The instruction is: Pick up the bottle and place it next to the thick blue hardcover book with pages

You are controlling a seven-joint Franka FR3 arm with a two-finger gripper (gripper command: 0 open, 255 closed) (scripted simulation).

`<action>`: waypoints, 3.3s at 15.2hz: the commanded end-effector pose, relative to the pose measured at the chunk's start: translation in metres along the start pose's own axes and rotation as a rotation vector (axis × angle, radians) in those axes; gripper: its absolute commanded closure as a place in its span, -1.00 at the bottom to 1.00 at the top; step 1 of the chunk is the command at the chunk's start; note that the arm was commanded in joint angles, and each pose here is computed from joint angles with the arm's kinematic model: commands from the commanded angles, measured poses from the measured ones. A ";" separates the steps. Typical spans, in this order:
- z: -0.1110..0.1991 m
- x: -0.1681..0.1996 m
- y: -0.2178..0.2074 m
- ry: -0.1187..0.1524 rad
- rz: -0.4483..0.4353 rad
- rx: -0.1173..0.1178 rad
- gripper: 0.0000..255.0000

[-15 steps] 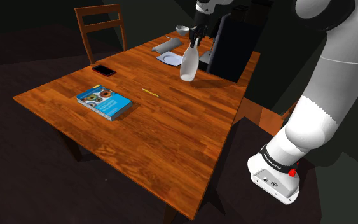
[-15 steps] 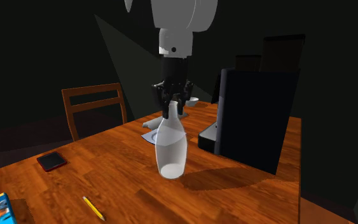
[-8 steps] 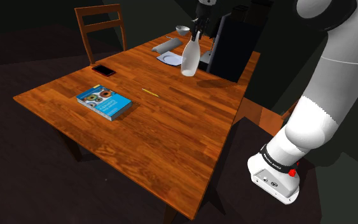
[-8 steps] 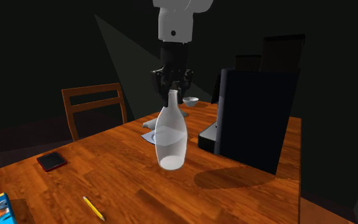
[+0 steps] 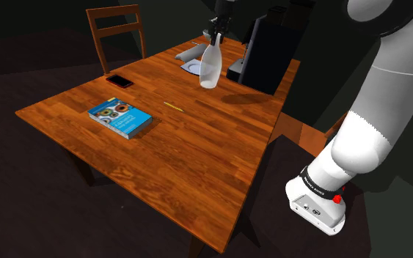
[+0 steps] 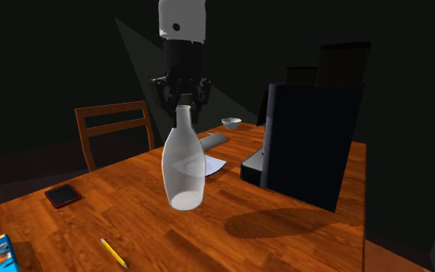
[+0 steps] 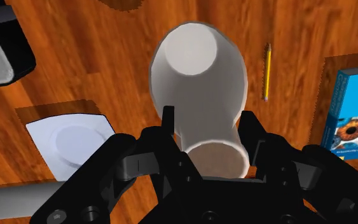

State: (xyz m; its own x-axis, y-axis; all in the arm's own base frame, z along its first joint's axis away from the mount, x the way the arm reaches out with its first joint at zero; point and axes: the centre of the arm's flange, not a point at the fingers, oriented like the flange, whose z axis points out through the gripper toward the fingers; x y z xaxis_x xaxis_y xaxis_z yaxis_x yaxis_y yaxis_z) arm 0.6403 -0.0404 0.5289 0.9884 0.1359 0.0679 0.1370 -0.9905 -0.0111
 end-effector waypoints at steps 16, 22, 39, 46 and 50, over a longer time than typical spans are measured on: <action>0.003 0.049 -0.217 0.001 0.001 0.000 1.00; 0.020 0.056 -0.253 0.001 0.001 0.000 1.00; 0.097 0.051 -0.253 0.001 0.001 0.000 1.00; 0.097 0.051 -0.252 0.001 0.001 0.000 -1.00; 0.097 0.051 -0.253 0.001 0.001 0.000 -1.00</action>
State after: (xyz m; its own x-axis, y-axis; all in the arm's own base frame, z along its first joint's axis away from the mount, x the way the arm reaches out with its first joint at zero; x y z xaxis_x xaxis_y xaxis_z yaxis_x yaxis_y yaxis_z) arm 0.6622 0.2185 0.4379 0.9885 0.1345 0.0692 0.1355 -0.9907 -0.0108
